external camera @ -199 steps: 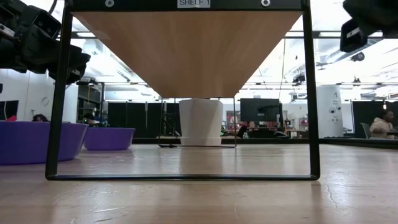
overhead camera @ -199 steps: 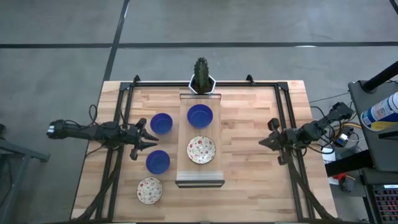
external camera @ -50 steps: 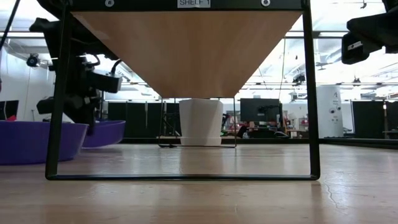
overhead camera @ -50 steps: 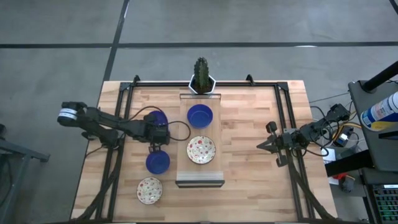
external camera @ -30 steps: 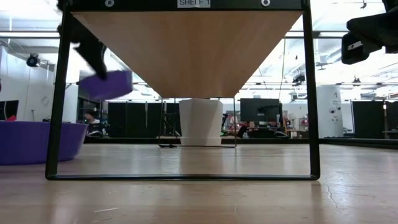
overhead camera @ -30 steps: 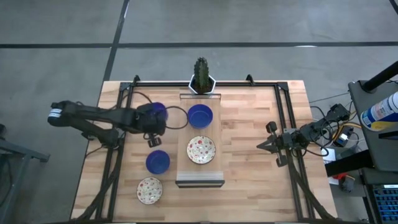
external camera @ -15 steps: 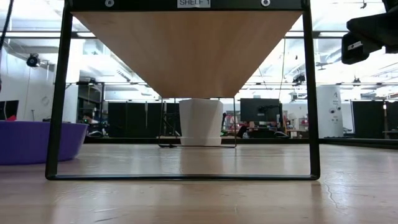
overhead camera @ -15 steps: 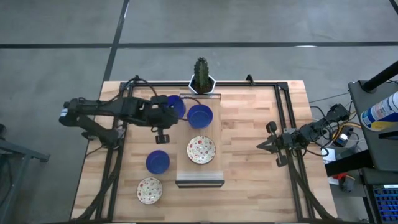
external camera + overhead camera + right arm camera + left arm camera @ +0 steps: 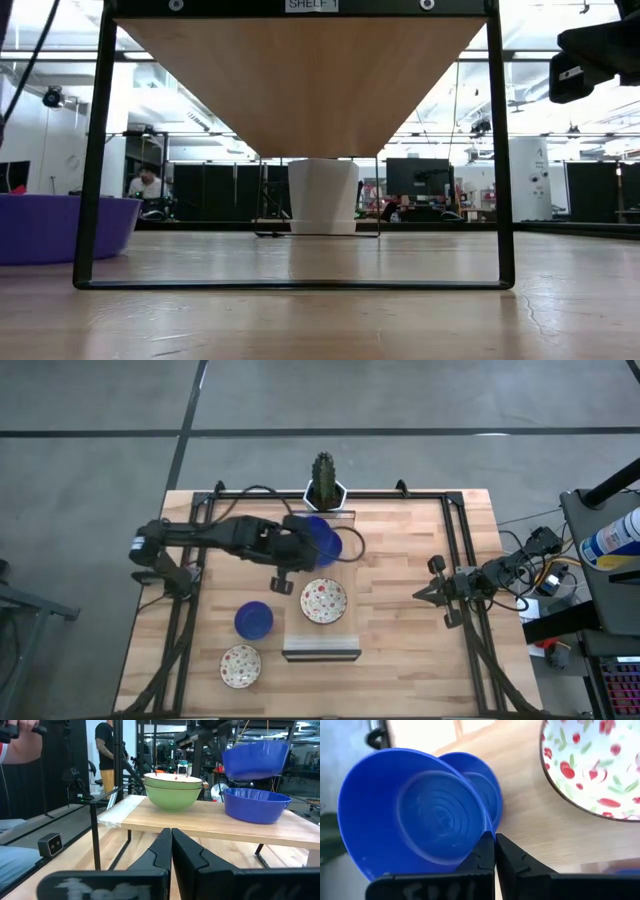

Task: Pick & Place Mini bowls
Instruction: Stack the top blue bowl on top of the blue bowl on the shelf, then stack the blue bowl on top of the blue bowls on the shelf

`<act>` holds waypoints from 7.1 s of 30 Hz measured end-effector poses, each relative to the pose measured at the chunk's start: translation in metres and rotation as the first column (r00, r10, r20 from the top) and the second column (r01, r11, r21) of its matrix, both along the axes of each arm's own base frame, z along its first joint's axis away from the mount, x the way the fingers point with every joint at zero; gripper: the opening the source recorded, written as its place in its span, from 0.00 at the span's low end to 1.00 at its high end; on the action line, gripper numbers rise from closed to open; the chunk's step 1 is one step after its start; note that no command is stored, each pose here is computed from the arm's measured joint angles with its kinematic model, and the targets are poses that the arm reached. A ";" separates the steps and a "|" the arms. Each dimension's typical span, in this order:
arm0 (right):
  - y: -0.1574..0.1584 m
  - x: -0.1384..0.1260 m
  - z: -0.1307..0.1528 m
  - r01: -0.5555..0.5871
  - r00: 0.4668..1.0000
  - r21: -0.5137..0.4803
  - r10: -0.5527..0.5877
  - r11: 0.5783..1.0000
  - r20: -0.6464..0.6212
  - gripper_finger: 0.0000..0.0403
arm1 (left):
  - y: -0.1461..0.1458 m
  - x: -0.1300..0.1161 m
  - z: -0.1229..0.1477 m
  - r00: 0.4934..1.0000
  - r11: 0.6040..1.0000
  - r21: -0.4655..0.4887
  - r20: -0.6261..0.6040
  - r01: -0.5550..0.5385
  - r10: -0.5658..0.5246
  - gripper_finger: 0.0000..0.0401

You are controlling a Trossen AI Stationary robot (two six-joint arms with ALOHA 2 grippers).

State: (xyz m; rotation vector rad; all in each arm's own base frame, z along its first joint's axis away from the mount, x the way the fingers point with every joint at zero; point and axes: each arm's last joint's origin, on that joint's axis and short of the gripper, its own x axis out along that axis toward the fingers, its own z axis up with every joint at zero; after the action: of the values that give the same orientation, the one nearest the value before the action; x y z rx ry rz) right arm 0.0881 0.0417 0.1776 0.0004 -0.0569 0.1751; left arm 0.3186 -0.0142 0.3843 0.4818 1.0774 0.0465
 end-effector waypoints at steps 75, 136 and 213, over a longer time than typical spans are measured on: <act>0.000 0.000 0.000 0.000 1.000 0.000 0.000 1.000 0.000 0.02 | 0.019 0.014 -0.016 0.996 0.996 0.078 -0.075 -0.049 0.055 0.17; 0.000 0.000 0.000 0.000 1.000 0.000 0.000 1.000 0.000 0.02 | -0.002 -0.133 -0.186 0.730 0.494 -0.548 -0.401 -0.675 0.553 0.17; 0.000 0.000 0.000 0.000 1.000 0.000 0.000 1.000 0.000 0.02 | -0.110 -0.111 -0.198 0.839 0.730 -0.415 -0.304 -0.543 0.452 0.00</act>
State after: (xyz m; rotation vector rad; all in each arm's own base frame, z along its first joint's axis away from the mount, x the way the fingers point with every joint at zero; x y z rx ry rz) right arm 0.0881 0.0417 0.1776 0.0004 -0.0569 0.1751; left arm 0.2078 -0.1240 0.1864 -0.2866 1.3272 0.2068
